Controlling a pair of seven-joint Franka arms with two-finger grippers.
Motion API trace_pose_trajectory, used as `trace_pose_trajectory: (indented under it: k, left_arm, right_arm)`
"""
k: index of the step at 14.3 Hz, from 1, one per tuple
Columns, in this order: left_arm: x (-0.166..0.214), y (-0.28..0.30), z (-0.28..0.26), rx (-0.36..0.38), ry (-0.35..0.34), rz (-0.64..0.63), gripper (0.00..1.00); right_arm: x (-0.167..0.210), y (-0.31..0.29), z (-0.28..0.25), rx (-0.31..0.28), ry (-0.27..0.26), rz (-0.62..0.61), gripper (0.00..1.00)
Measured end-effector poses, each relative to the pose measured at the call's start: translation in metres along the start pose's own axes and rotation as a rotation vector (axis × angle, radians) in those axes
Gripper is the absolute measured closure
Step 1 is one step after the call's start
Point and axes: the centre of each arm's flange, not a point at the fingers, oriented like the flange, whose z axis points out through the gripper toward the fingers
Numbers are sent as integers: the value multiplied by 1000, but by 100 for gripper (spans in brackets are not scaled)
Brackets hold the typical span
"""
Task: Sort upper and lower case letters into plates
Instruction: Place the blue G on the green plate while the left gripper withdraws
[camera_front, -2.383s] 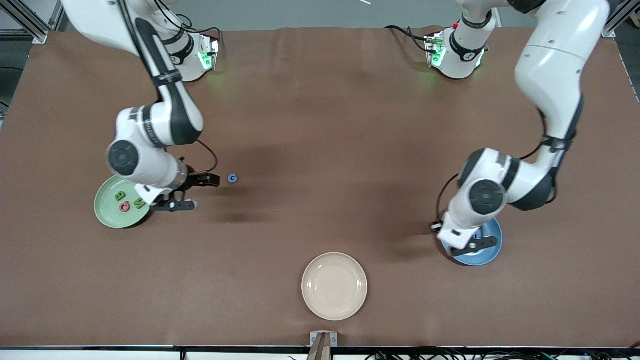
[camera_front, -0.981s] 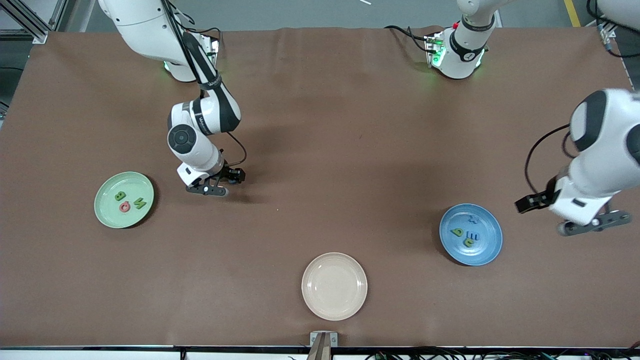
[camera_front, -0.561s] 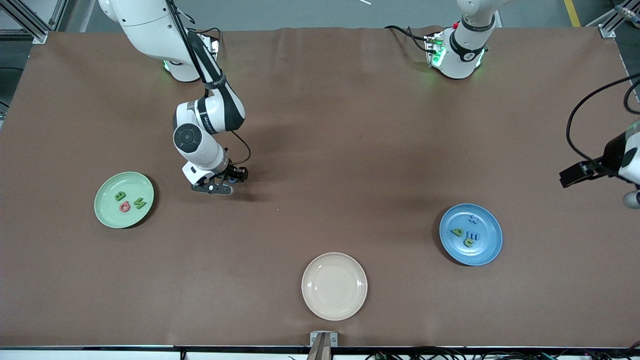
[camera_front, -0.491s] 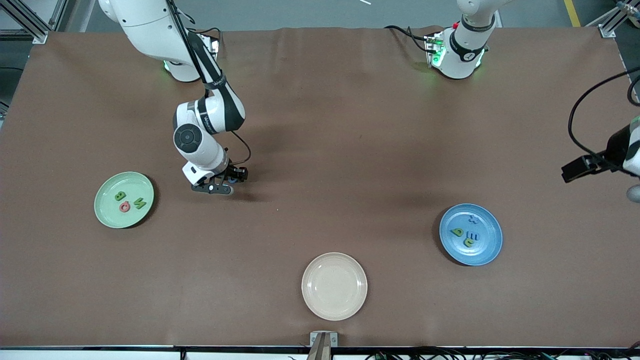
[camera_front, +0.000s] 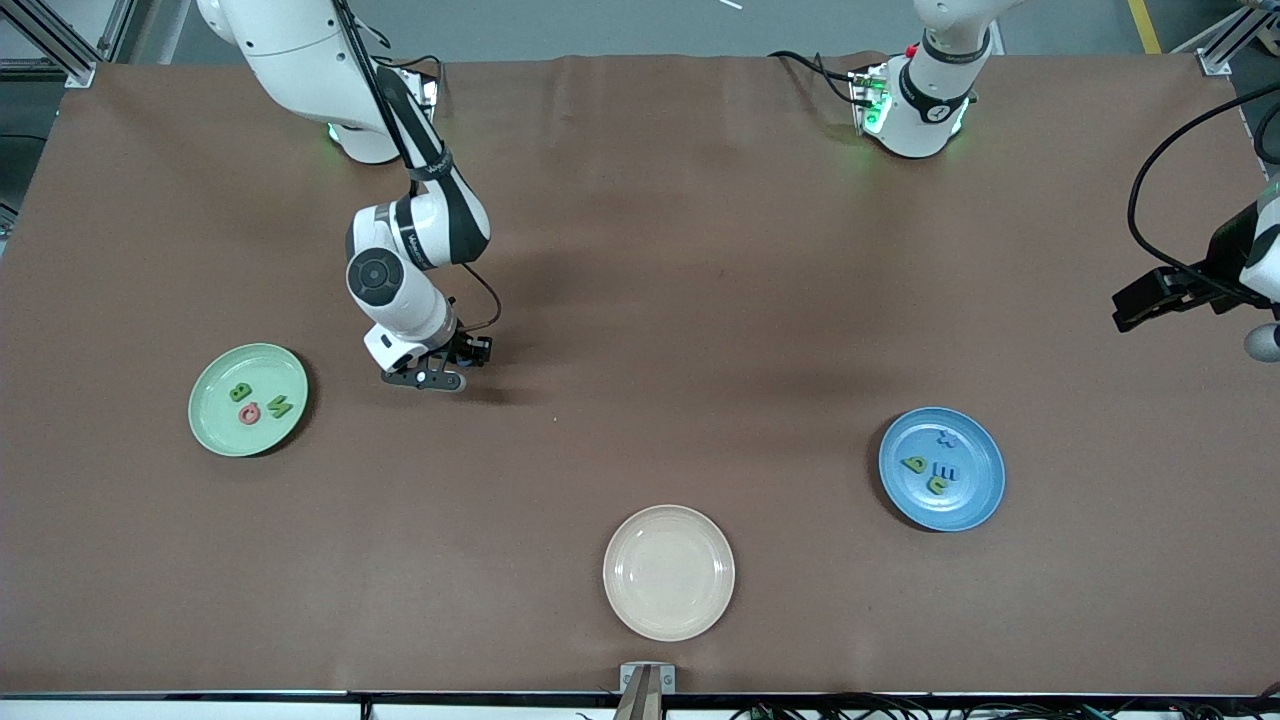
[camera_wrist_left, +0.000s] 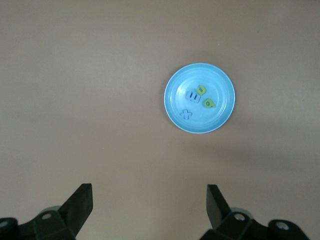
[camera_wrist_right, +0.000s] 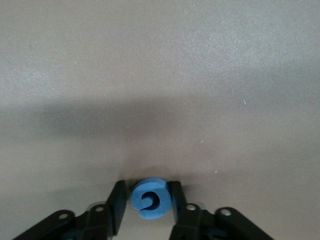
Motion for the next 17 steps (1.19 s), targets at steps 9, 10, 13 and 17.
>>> trace_pose_trajectory:
  k: [9, 10, 13, 17]
  left_arm:
    - [-55, 8, -54, -54, 10, -9, 0]
    - [-60, 1, -52, -72, -2, -6, 0]
    - [-73, -5, -38, -80, -40, 15, 0]
    - [-82, 0, -40, -77, -34, 26, 0]
  right_arm:
    - [8, 1, -14, -4, -45, 1, 66]
    - [18, 8, -32, -7, -88, 3, 66]
    - [57, 72, -102, 18, -135, -36, 66]
    - [81, 176, -120, 14, -117, -132, 66]
